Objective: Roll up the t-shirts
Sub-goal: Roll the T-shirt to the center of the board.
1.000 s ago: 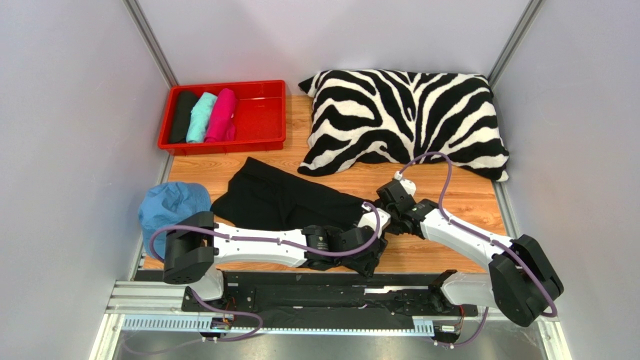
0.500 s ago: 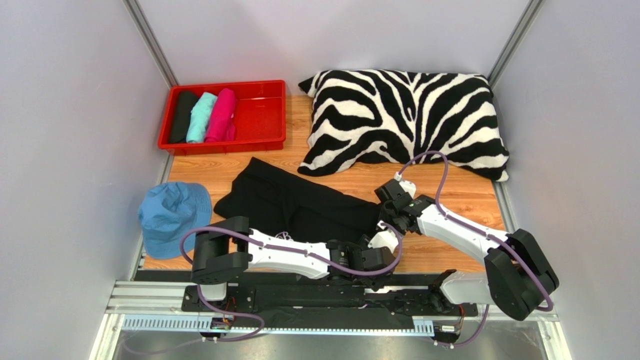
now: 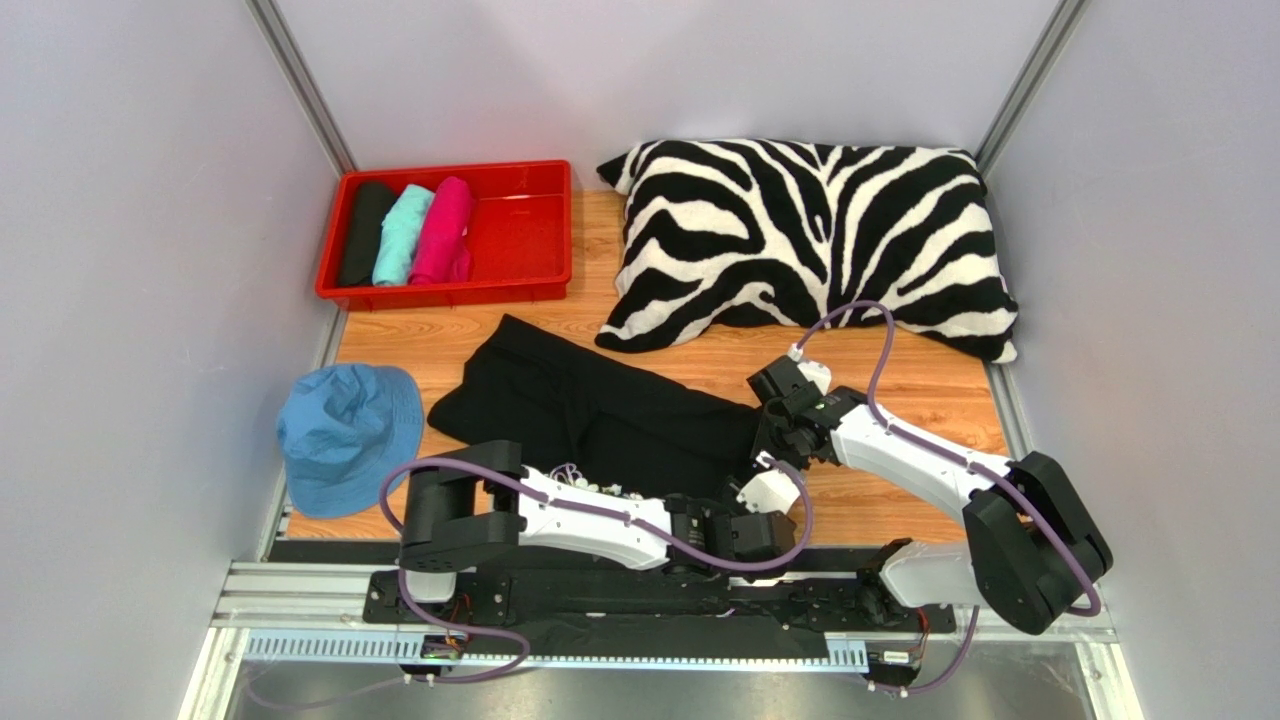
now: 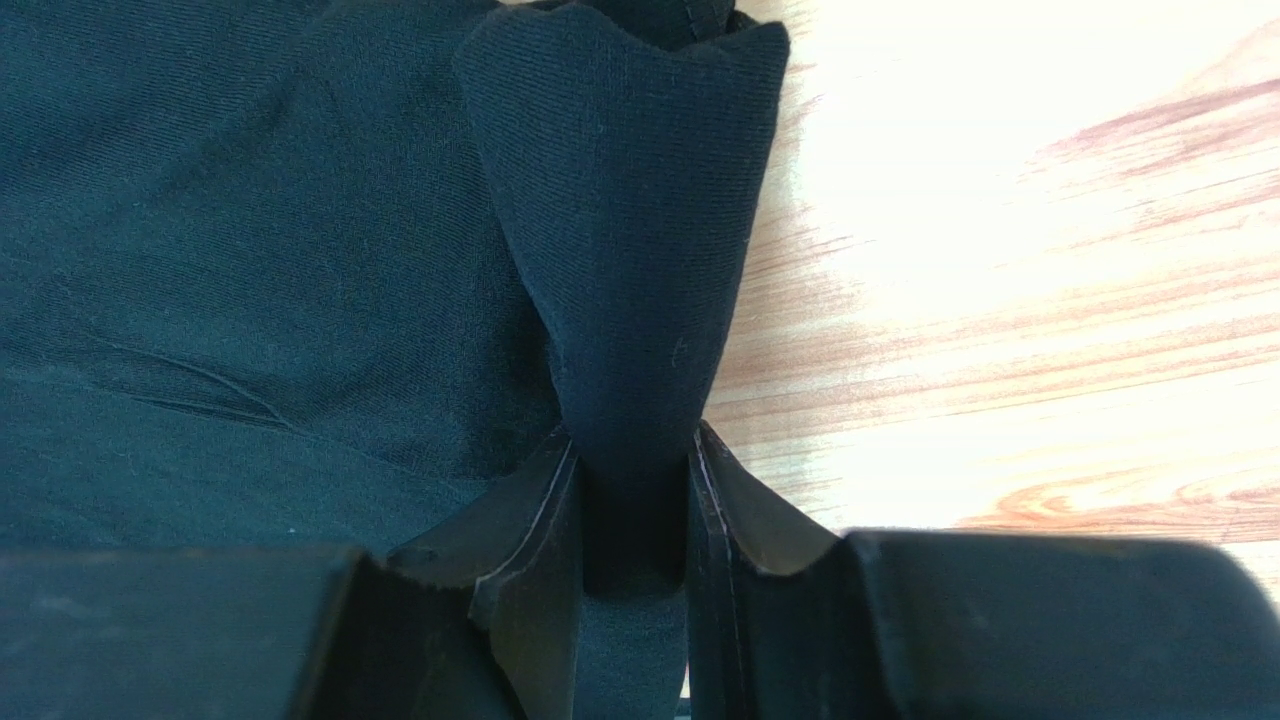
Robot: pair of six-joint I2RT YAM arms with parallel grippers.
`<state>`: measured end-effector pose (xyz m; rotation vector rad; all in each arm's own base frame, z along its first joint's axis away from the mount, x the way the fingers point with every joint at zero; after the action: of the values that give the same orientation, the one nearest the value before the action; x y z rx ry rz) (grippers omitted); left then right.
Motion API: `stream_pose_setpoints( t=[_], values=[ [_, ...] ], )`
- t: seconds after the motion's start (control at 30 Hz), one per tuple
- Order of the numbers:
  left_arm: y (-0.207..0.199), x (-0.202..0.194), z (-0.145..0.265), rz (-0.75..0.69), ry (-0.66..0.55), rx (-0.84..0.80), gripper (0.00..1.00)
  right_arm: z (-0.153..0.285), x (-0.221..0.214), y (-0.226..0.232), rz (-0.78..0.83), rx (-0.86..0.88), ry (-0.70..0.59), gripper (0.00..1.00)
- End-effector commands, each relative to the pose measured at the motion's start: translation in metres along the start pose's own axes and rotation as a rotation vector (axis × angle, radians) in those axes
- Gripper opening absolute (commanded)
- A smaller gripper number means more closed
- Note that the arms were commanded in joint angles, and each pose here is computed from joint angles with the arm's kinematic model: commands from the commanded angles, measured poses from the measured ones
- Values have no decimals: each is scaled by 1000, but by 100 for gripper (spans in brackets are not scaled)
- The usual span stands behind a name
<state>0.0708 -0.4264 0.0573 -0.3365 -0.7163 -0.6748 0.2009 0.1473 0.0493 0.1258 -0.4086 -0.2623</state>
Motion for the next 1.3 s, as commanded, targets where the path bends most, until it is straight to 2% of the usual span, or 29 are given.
stream_pose_setpoints(
  t=[0.0, 0.17, 0.27, 0.3, 0.37, 0.47, 0.5, 0.7, 0.8, 0.87, 0.97, 1.27],
  values=[
    [-2, -1, -3, 15, -32, 31, 66, 2, 5, 9, -21, 13, -2, 28],
    [4, -1, -3, 22, -36, 64, 60, 3, 7, 11, -24, 19, -5, 28],
    [4, 2, 0, 24, -46, 60, 50, 4, 7, 13, -24, 22, -6, 29],
    [4, 2, 0, 25, -48, 56, 42, 4, 8, 13, -23, 24, -8, 29],
    [4, 4, 3, 31, -56, 49, 35, 5, 9, 13, -27, 25, -11, 31],
    [4, 6, 7, 41, -71, 33, 27, 7, 12, 16, -30, 44, -27, 37],
    [6, 4, 7, 46, -76, 28, 24, 8, 12, 16, -31, 50, -31, 42],
    [5, 12, 17, 116, -117, -44, 15, 17, 22, 25, -29, 109, -83, 62],
    [8, 10, 18, 147, -116, -69, 10, 21, 28, 26, -31, 124, -113, 68],
    [8, 12, 20, 167, -121, -89, 4, 25, 32, 26, -37, 130, -140, 69],
    [10, 6, 21, 196, -111, -116, 1, 30, 38, 26, -45, 139, -175, 70],
    [15, 8, 24, 291, -110, -183, 0, 29, 44, 17, -93, 196, -237, 72]
  ],
)
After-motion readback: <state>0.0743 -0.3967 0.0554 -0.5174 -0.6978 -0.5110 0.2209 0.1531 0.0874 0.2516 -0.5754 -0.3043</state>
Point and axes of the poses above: each gripper's point midway between its finger pads, its own z axis back along the fingers, its own y axis along the line the jaws close on, x = y × z, the point moved 2 cm from there along z, back along the fingers, and after that the axes turned 1 degree about z, right-handed, at the moved point
